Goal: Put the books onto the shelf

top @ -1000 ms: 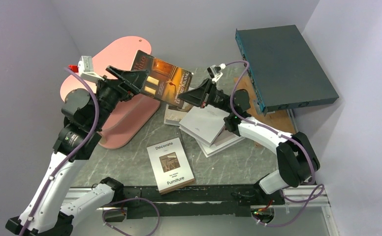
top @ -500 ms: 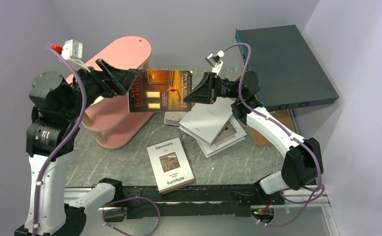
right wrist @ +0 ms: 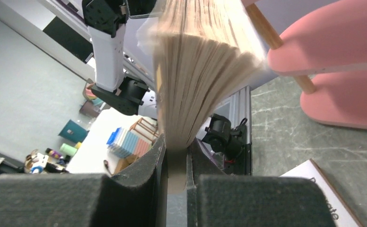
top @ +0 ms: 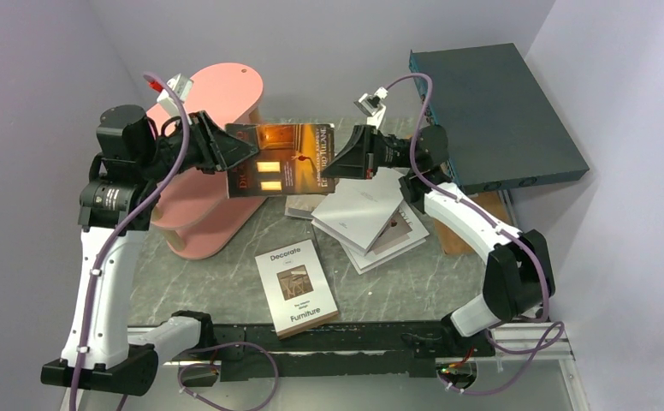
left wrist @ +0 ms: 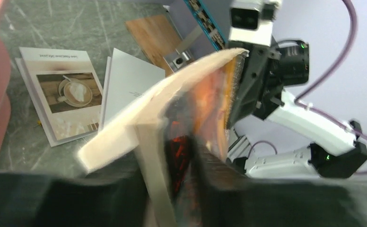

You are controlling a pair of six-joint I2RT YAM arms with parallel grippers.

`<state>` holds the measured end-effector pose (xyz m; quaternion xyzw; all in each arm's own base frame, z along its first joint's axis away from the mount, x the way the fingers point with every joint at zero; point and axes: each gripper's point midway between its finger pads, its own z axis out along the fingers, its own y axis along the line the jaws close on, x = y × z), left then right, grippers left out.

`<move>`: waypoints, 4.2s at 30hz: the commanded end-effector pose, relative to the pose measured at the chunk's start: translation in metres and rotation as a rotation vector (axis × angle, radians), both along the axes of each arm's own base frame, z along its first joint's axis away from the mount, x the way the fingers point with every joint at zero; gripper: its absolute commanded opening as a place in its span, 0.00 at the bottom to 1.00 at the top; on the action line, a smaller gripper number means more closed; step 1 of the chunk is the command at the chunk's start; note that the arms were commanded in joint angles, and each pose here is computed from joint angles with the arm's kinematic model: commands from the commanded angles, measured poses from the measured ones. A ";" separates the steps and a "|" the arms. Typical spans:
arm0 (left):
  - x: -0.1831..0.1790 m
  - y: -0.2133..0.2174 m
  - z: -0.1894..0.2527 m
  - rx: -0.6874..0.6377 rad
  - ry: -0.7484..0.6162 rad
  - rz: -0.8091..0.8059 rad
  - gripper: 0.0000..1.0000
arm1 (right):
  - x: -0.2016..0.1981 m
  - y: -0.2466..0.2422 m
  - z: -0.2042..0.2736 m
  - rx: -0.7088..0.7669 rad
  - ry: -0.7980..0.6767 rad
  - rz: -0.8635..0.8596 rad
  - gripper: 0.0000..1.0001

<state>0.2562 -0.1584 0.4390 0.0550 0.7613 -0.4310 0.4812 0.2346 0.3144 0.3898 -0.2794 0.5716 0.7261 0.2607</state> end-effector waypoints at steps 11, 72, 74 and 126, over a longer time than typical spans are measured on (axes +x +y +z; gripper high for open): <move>0.012 0.053 0.039 -0.171 -0.078 0.279 0.00 | 0.044 -0.012 0.016 -0.053 -0.047 -0.370 1.00; 0.091 0.236 0.038 0.315 -0.061 0.949 0.84 | 0.039 -0.026 -0.012 -0.115 -0.019 -0.474 1.00; 0.107 0.230 0.036 0.353 -0.064 0.904 0.84 | 0.037 -0.023 -0.012 -0.117 -0.021 -0.469 1.00; 0.198 0.140 -0.002 0.151 -0.048 0.313 0.81 | 0.009 -0.005 -0.041 -0.162 0.041 -0.401 1.00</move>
